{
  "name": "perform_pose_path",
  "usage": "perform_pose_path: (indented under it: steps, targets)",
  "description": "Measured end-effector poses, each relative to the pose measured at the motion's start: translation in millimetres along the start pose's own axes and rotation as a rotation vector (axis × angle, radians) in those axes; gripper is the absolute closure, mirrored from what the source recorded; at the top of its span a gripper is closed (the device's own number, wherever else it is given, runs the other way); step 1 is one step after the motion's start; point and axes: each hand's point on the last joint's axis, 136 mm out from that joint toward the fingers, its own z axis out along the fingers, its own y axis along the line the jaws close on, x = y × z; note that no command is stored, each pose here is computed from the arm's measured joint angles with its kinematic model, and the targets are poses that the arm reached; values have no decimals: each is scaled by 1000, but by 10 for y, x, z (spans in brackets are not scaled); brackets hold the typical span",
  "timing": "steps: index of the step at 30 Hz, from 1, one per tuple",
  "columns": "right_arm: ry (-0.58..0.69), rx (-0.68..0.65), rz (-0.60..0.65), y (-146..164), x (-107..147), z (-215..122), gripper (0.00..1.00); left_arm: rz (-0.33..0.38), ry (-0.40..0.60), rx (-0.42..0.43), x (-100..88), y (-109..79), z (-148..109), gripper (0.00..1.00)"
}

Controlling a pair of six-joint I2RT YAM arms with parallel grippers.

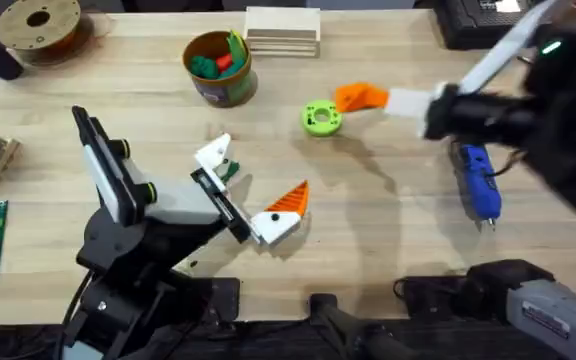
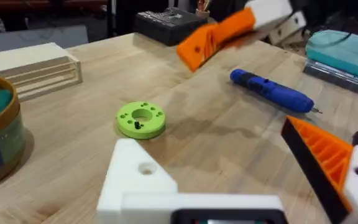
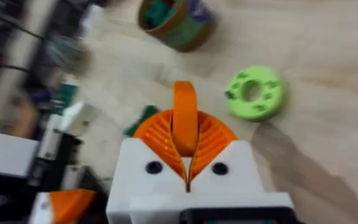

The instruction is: Pick up the gripper from the table and insert it into the empty holder that is missing its gripper. Then pick up a screw, insert it into the mounting hole, and use the screwdriver to tighten it. Finally, clean up the table by picking up the vegetable and placing it into the bucket.

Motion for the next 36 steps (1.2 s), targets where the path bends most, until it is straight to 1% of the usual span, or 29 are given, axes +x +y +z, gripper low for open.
perform_pose_path:
  steps: [3,5,10,15,16,17,19,22,26,30,36]
  targets:
    - [72,-113,167,134,264,230,983,0,0,0,0,0,0,14]
    - [130,-174,251,271,378,369,983,0,0,0,0,0,0,14]
    - [236,-308,377,550,530,622,983,0,0,0,0,0,0,14]
    - [303,-393,518,646,563,754,983,0,0,0,1,0,0,14]
    - [372,-401,603,668,677,800,983,0,0,0,1,0,0,14]
    - [393,-401,621,677,718,814,983,0,0,0,1,0,0,14]
    - [433,-404,650,718,790,846,983,0,0,0,1,0,0,14]
    - [465,-415,655,811,827,886,983,0,0,0,0,0,0,14]
    - [480,-445,632,959,771,920,983,0,0,0,1,0,0,14]
    - [480,-463,614,1032,691,979,983,0,0,0,0,0,0,14]
    - [507,-470,612,1083,707,1092,983,-8,0,-4,1,7,0,14]
